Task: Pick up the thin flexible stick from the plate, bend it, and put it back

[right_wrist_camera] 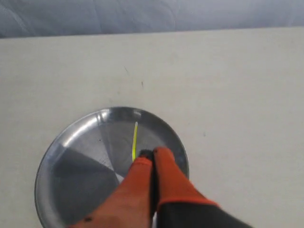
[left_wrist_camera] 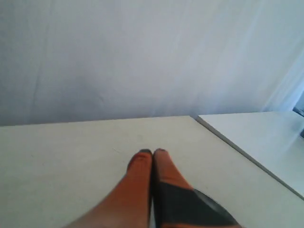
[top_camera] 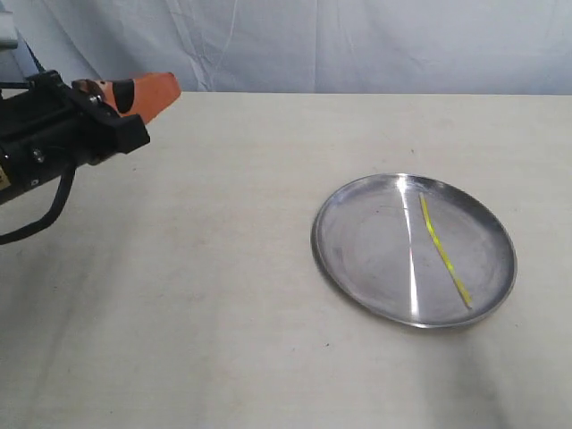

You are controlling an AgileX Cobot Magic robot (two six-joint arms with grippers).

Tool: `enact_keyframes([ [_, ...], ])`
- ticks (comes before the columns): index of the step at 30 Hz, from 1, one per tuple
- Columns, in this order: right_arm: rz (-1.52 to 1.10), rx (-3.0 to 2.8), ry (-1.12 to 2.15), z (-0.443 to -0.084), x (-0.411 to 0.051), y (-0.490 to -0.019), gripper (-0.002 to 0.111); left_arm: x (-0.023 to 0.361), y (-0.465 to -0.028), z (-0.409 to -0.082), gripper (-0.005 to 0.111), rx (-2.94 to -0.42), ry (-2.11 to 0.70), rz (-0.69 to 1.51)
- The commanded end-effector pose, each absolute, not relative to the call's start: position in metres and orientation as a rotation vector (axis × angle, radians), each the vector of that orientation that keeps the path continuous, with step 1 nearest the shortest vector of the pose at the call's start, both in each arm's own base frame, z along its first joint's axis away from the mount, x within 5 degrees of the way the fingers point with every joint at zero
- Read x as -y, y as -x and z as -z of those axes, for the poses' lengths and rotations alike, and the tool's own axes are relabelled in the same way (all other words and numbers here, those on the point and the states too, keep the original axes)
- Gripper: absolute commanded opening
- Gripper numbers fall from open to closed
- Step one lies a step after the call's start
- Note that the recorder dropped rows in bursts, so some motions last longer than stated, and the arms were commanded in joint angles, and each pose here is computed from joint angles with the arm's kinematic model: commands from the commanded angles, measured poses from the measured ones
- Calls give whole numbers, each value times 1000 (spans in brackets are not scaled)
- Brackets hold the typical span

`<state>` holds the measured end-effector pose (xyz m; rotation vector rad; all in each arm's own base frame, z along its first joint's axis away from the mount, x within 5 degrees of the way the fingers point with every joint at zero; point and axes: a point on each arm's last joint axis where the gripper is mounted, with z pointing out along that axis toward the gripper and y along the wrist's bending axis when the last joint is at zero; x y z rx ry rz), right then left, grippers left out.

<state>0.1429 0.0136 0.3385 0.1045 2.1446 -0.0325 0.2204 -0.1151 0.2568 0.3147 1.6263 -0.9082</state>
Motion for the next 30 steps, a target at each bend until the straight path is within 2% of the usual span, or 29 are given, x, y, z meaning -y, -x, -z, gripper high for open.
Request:
enact_keyframes([
  [1,23,-2053,-111,-354,4,-85,0,112,-217,-269,0,-1534,-358,826],
  [9,-51,-1991,-37,-349,19,-10,0,108,-211,-278,0,-1481,-430,727],
  [15,-69,-1855,-48,-337,34,39,0,103,-214,-273,0,-1542,-404,642],
  [19,-58,-1844,-50,-339,35,39,0,103,-215,-272,0,-1556,-400,634],
  [23,-167,-1522,23,-356,21,22,0,103,-215,-272,0,-1556,-400,634],
  [25,-147,-1446,63,-347,16,7,0,103,-215,-272,0,-1556,-400,634],
  [30,-56,-1535,146,-291,6,-28,0,103,-215,-272,0,-1556,-400,634],
])
